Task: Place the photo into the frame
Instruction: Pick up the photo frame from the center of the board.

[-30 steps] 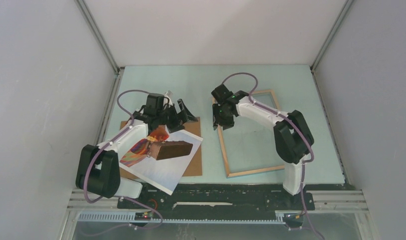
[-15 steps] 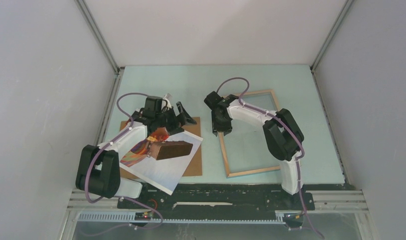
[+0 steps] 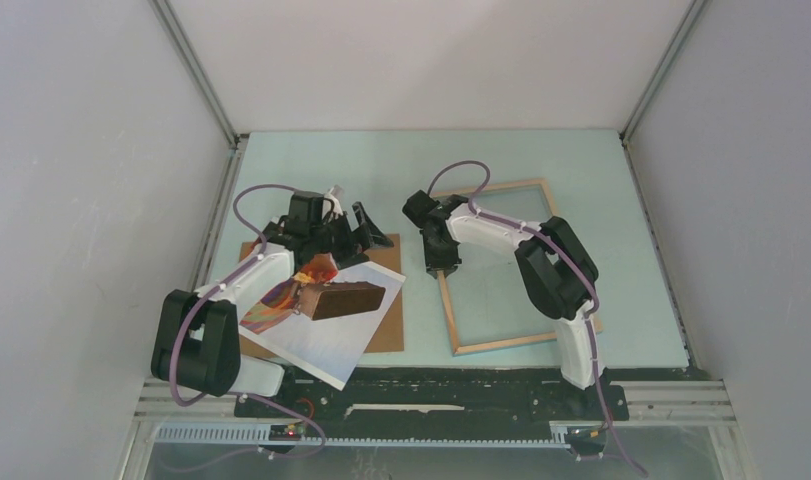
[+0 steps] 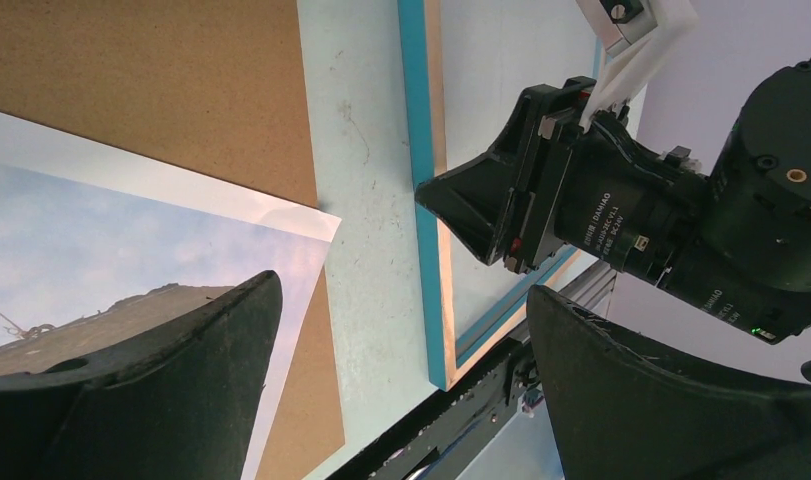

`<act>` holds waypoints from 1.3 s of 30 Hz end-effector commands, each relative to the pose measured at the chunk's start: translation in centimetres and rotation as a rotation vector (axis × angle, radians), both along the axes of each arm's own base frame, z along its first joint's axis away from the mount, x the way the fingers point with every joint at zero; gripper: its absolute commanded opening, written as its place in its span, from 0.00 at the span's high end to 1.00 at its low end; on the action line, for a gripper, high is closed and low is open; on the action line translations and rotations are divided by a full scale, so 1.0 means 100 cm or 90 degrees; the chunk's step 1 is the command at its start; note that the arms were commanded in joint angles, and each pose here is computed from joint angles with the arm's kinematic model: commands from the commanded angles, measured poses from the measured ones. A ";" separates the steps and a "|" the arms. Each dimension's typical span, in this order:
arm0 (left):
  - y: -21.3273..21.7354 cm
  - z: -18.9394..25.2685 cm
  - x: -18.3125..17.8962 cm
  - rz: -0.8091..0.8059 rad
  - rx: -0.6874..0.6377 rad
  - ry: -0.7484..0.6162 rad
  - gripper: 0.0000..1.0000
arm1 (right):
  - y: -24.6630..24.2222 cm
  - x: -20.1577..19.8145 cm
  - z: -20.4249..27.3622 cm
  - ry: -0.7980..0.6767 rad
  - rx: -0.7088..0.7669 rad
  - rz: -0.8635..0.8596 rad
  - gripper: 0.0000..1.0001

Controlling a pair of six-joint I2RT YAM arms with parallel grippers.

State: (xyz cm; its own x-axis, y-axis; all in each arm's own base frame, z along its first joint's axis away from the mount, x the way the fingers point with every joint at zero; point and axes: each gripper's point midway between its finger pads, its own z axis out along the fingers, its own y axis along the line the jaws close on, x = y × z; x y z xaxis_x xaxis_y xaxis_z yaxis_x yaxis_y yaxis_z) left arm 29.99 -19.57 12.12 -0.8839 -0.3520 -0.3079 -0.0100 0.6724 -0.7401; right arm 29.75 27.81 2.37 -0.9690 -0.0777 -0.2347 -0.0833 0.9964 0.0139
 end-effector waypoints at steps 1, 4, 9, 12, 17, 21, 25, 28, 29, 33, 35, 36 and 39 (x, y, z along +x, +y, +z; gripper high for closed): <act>0.001 0.004 -0.003 -0.005 -0.015 -0.018 0.02 | 0.006 0.006 0.004 -0.025 -0.005 -0.013 0.70; 0.001 0.001 -0.001 0.002 -0.015 -0.013 0.02 | 0.004 0.008 0.013 -0.042 -0.009 -0.016 0.82; -0.008 -0.003 0.012 0.030 -0.067 0.006 0.02 | 0.004 0.011 0.046 -0.076 0.029 -0.015 1.00; -0.023 0.001 0.025 0.045 -0.140 0.011 0.02 | 0.002 0.010 0.058 -0.085 0.070 -0.012 1.00; -0.055 0.009 0.045 0.055 -0.215 0.023 0.00 | -0.004 0.010 0.068 -0.097 0.116 0.003 1.00; -0.085 0.011 0.058 0.037 -0.235 0.021 0.00 | -0.006 0.007 0.076 -0.111 0.148 0.022 1.00; -0.114 0.012 0.065 0.004 -0.276 0.018 0.00 | -0.008 0.005 0.083 -0.117 0.172 0.033 1.00; -0.133 0.013 0.068 -0.016 -0.298 0.007 0.00 | -0.008 0.004 0.085 -0.106 0.198 0.036 1.00; -0.137 0.011 0.069 -0.019 -0.300 0.012 0.00 | -0.009 0.004 0.085 -0.103 0.204 0.035 1.00; -0.148 0.002 0.073 -0.024 -0.298 0.018 0.00 | -0.008 0.005 0.088 -0.103 0.216 0.037 1.00; -0.151 -0.003 0.076 -0.029 -0.297 0.021 0.00 | -0.007 0.006 0.089 -0.105 0.219 0.037 1.00; -0.153 -0.005 0.078 -0.032 -0.301 0.022 0.00 | -0.007 0.006 0.090 -0.107 0.221 0.036 1.00; -0.157 -0.005 0.082 -0.035 -0.325 0.025 0.04 | -0.006 0.006 0.092 -0.110 0.227 0.036 1.00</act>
State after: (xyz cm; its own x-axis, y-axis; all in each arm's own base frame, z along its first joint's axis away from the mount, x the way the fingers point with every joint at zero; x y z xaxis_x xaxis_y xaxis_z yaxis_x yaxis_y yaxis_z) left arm 36.81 -33.96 9.25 -0.9084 -0.4151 -0.0504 -0.0883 0.3082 -0.9472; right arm 29.33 26.02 8.09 -0.9460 -0.0301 -0.3227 -0.1185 0.9588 0.2580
